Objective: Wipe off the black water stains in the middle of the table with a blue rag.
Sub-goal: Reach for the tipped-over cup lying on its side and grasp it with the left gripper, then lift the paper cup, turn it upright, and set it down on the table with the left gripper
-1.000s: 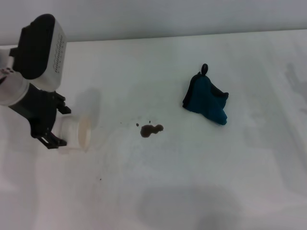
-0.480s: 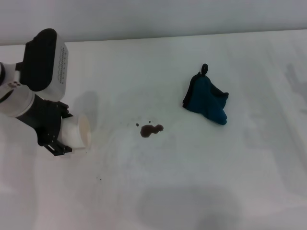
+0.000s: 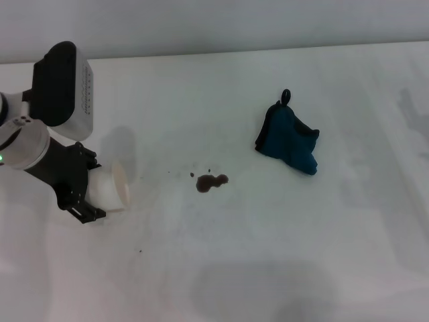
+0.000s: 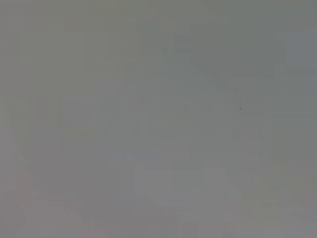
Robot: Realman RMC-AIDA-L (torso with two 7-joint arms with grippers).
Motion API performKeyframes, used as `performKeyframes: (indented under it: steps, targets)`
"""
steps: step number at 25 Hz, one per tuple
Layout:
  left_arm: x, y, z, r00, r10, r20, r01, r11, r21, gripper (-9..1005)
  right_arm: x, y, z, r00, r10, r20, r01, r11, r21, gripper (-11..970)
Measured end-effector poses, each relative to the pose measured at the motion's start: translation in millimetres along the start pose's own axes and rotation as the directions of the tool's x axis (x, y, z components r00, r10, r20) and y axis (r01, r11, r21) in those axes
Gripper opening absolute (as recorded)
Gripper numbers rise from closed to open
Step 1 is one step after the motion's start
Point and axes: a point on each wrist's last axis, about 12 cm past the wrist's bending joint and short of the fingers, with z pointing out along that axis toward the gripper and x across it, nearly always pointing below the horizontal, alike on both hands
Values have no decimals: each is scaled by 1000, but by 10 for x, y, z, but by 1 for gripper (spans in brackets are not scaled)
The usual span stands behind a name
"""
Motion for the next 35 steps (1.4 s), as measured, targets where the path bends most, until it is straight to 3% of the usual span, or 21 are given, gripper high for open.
performKeyframes:
  steps: [20,26,29,32,35]
  targets:
    - [-12,-16,15,998,-65,23,65,998,-8,828,-7,2,-6,1000,-1,6,1,1000,-3,868]
    - [-62,56,-104,981,-165,103,173,982,-73,807,-7,-4,-4,1000,-1,5,1,1000,0,867]
    - [-24,108,-189,932,-276,236,317,935,-160,806,-7,0,4,1000,-5,4,5,1000,-1,867]
    - [50,100,-197,863,-325,386,422,885,-199,806,-7,4,19,1000,-8,2,8,1000,0,868]
    - [191,72,-177,766,-344,543,531,815,-231,805,-7,7,30,1000,-4,1,4,1000,-1,868]
